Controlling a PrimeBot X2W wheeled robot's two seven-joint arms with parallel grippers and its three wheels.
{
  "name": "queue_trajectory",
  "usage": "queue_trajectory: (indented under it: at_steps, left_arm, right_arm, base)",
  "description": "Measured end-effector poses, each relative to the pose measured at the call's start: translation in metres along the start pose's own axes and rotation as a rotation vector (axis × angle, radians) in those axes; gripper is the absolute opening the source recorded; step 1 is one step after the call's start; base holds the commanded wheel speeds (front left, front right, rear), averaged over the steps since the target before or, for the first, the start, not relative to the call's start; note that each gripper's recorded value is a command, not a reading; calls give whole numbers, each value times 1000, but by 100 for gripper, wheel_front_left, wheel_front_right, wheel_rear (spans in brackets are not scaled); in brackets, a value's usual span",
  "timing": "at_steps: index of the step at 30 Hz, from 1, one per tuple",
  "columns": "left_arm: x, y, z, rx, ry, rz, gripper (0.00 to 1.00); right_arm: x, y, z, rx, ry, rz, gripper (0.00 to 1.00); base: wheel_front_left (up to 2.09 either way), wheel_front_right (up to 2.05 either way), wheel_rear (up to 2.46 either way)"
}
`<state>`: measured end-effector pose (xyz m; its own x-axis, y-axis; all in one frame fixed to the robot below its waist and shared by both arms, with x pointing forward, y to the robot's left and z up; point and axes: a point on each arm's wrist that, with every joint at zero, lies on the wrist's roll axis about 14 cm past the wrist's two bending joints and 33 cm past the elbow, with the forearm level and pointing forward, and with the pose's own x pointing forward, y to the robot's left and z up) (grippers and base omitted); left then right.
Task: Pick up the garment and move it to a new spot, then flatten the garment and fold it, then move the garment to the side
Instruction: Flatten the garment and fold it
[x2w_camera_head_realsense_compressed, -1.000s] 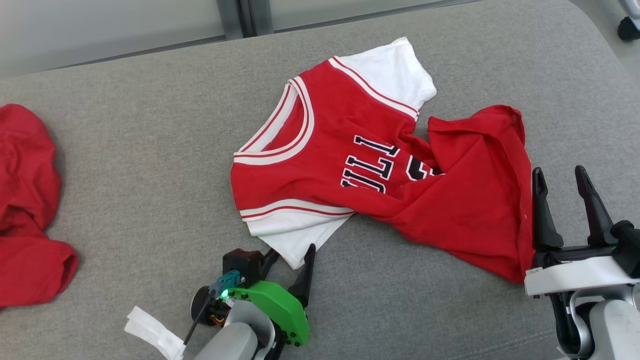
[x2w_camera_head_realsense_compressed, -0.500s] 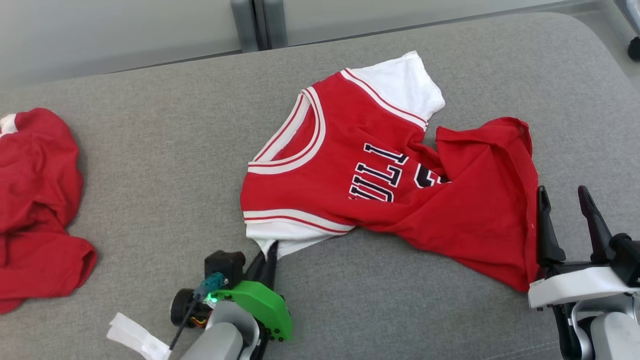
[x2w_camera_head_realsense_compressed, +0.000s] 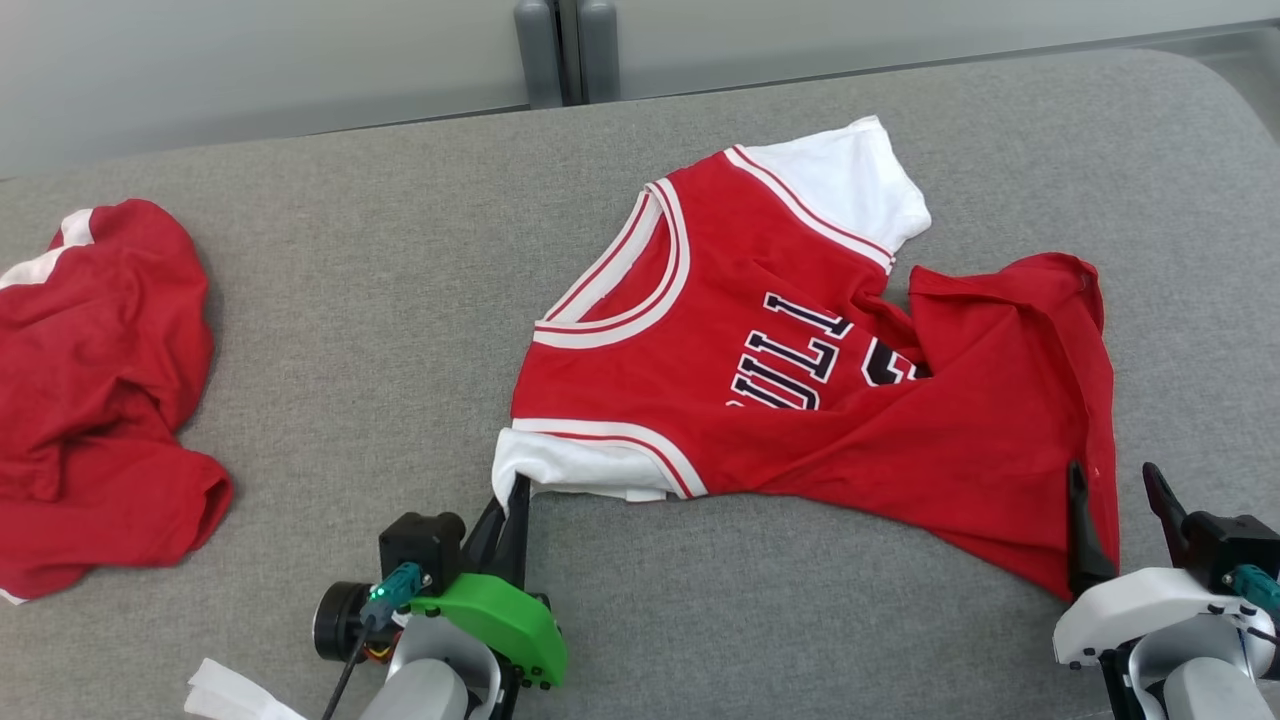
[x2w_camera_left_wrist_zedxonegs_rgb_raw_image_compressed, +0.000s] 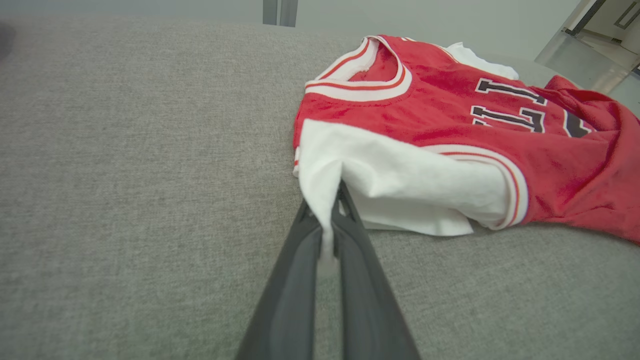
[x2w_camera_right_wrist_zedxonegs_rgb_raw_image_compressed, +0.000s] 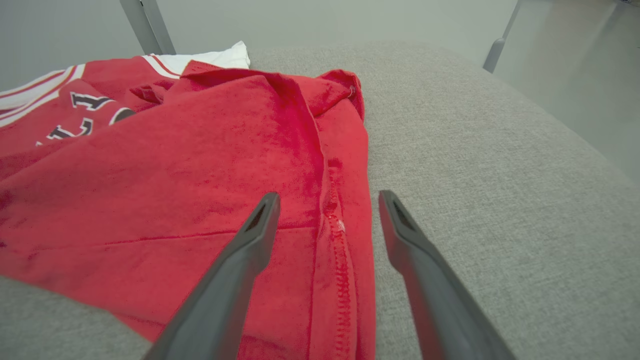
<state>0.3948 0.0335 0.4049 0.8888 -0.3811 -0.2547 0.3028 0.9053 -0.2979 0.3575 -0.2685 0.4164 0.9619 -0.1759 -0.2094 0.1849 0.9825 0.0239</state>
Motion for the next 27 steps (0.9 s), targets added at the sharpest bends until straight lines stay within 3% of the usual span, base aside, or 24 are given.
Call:
queue_trajectory:
  at_steps: [6, 16, 17, 18, 20, 27]
  left_arm:
    - [-1, -4, -6, -9, 12, -10, 0]
    - [1, -2, -4, -1, 3, -7, 0]
    - [1, -2, -4, -1, 3, -7, 0]
    - [1, -2, -5, 0, 3, -8, 0]
    - [1, -2, -5, 4, 4, -10, 0]
    - [0, -1, -7, 9, 7, -9, 0]
  right_arm:
    - [15, 2, -21, -13, 85, 1, 100]
    - [23, -1, -25, -18, 106, -11, 100]
    - [24, -1, -24, -16, 103, -11, 96]
    - [24, 0, -24, -13, 102, -11, 58]
    - [24, 1, -24, -11, 102, -10, 0]
    - [23, 1, -23, -4, 99, -12, 0]
  base:
    - [0, 0, 0]
    - [0, 0, 0]
    - [0, 0, 0]
    - [0, 0, 0]
    - [0, 0, 0]
    - [0, 0, 0]
